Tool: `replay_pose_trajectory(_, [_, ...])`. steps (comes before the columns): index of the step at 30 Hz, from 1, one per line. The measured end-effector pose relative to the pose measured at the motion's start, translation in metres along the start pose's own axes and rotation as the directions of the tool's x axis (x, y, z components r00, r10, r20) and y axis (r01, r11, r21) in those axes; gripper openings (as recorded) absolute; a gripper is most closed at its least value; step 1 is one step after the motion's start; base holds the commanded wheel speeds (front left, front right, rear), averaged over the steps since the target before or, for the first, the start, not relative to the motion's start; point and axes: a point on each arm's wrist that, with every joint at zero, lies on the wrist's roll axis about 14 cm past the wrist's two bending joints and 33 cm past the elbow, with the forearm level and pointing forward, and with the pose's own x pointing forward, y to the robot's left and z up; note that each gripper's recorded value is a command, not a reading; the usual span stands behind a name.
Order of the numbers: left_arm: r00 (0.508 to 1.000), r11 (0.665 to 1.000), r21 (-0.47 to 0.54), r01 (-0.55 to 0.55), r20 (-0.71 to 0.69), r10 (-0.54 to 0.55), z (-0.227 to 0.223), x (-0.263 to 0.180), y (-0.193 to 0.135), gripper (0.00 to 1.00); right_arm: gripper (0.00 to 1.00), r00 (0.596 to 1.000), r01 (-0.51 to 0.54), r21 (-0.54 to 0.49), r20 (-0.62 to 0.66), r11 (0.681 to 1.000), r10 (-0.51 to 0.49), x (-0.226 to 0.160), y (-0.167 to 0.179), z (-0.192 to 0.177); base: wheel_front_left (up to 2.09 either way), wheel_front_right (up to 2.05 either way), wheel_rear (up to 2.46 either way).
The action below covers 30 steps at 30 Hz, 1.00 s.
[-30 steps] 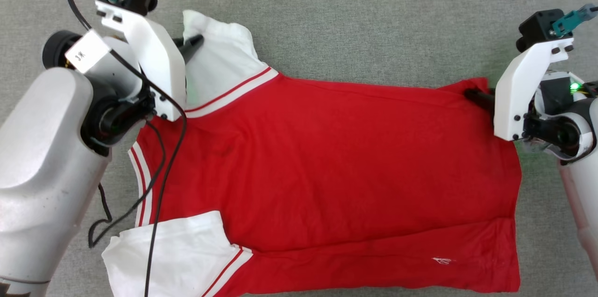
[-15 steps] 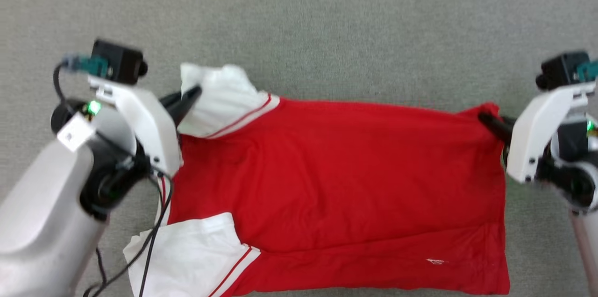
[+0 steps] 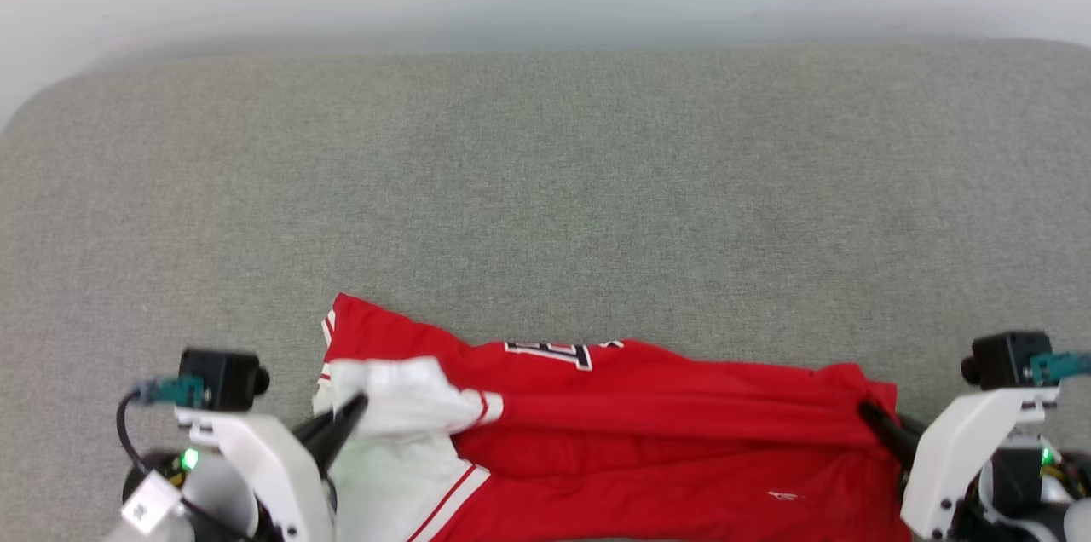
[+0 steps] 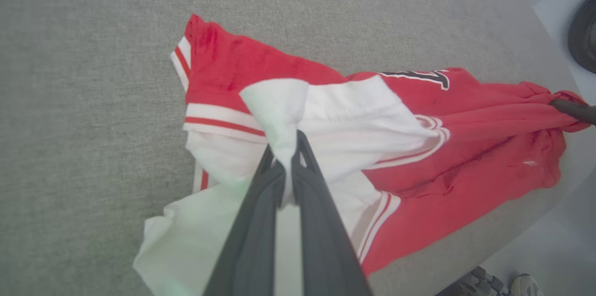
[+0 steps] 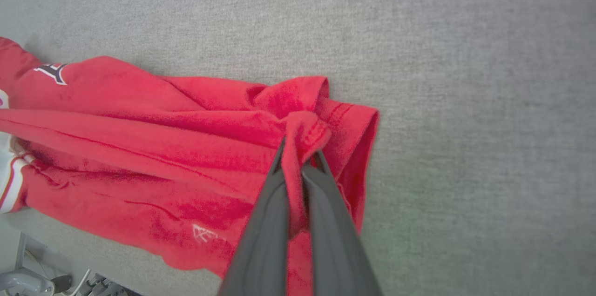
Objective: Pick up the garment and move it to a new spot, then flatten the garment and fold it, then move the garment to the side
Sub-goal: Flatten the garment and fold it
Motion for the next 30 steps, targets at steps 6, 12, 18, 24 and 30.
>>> replay_pose_trajectory(6, [0.998,0.998,-0.055,-0.032,-0.061,0.029,-0.040,-0.014,0.001,0.00,0.00,1.000,0.026,0.068,-0.016,0.997,-0.025,-0.011,-0.004,-0.033,0.00,0.00,0.00])
replay_pose_trajectory(12, [0.994,0.992,-0.125,-0.008,-0.105,-0.005,-0.072,-0.009,-0.014,0.85,1.00,0.999,0.029,0.136,0.013,0.990,-0.031,-0.010,-0.002,-0.051,0.00,0.00,0.00])
replay_pose_trajectory(18, [1.000,0.991,-0.130,0.013,-0.014,-0.015,-0.063,-0.001,-0.017,1.00,1.00,0.983,0.012,0.138,0.180,0.990,-0.037,-0.013,0.002,-0.027,0.00,0.00,0.00])
replay_pose_trajectory(24, [0.990,0.995,-0.092,0.047,0.136,-0.034,-0.030,0.002,-0.022,1.00,1.00,0.970,0.029,0.111,0.236,0.993,-0.054,-0.024,-0.007,-0.007,0.00,0.00,0.00])
replay_pose_trajectory(30, [0.948,1.000,0.001,0.008,0.318,-0.008,0.013,-0.003,-0.021,1.00,1.00,0.983,0.086,0.099,0.156,0.991,-0.101,-0.032,-0.031,-0.007,0.00,0.00,0.00])
